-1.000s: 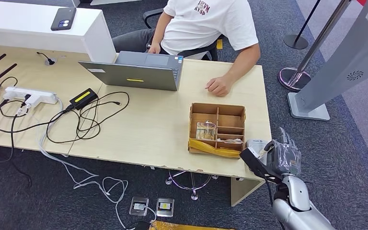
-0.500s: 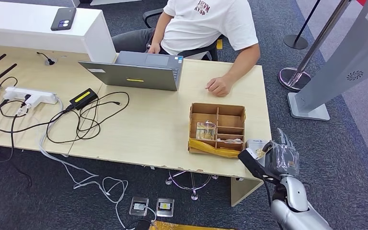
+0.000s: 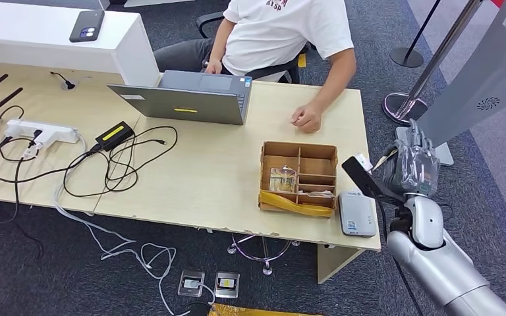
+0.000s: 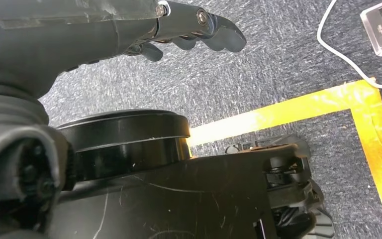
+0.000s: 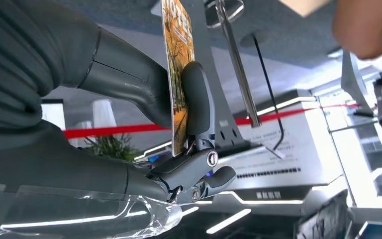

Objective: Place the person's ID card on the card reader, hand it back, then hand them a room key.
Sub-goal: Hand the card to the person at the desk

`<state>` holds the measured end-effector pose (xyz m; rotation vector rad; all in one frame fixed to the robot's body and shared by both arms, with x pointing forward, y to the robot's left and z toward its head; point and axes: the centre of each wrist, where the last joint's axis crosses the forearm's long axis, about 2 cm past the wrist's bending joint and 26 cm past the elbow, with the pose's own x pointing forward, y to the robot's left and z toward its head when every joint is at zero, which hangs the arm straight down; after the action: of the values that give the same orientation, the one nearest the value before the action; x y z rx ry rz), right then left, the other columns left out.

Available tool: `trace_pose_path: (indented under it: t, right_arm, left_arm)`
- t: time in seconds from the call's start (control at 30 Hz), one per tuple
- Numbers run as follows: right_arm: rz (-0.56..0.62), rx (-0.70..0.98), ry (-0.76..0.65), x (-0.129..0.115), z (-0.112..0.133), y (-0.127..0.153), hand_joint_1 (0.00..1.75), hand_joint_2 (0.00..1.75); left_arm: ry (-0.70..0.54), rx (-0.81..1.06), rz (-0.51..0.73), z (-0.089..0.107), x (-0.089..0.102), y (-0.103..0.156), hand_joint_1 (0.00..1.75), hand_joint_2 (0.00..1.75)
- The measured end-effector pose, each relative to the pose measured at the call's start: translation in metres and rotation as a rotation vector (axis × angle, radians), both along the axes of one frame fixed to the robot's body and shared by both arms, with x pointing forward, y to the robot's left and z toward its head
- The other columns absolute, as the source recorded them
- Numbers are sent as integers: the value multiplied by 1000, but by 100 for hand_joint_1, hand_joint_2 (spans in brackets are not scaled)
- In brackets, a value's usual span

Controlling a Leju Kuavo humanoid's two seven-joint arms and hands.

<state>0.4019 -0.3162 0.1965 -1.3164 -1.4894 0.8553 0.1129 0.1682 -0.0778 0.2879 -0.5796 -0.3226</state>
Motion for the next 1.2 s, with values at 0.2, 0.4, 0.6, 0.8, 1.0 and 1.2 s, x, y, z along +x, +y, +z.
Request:
trace_pose_path:
  t: [0.2, 0.4, 0.6, 0.8, 1.0, 1.2]
  right_arm:
    - [4, -28, -76, 21, 53, 2, 175, 175]
    - [45, -45, -99, 40, 96, 14, 175, 175]
    - [77, -91, -85, 53, 114, 35, 175, 175]
    - [102, -127, -56, 59, 109, 50, 86, 175]
    - [100, -156, -19, 61, 94, 58, 0, 175]
    - [82, -158, -25, 61, 87, 59, 0, 175]
  left_arm:
    - [2, 7, -26, 1, 1, -2, 0, 0]
    - [13, 16, -68, 3, 6, -4, 0, 0]
    - [2, 27, -94, 6, 15, -6, 0, 0]
    - [-22, 33, -123, 8, 15, -9, 0, 0]
    - [-20, 30, -132, 7, 12, -10, 0, 0]
    - [-24, 28, -145, 7, 12, -11, 0, 0]
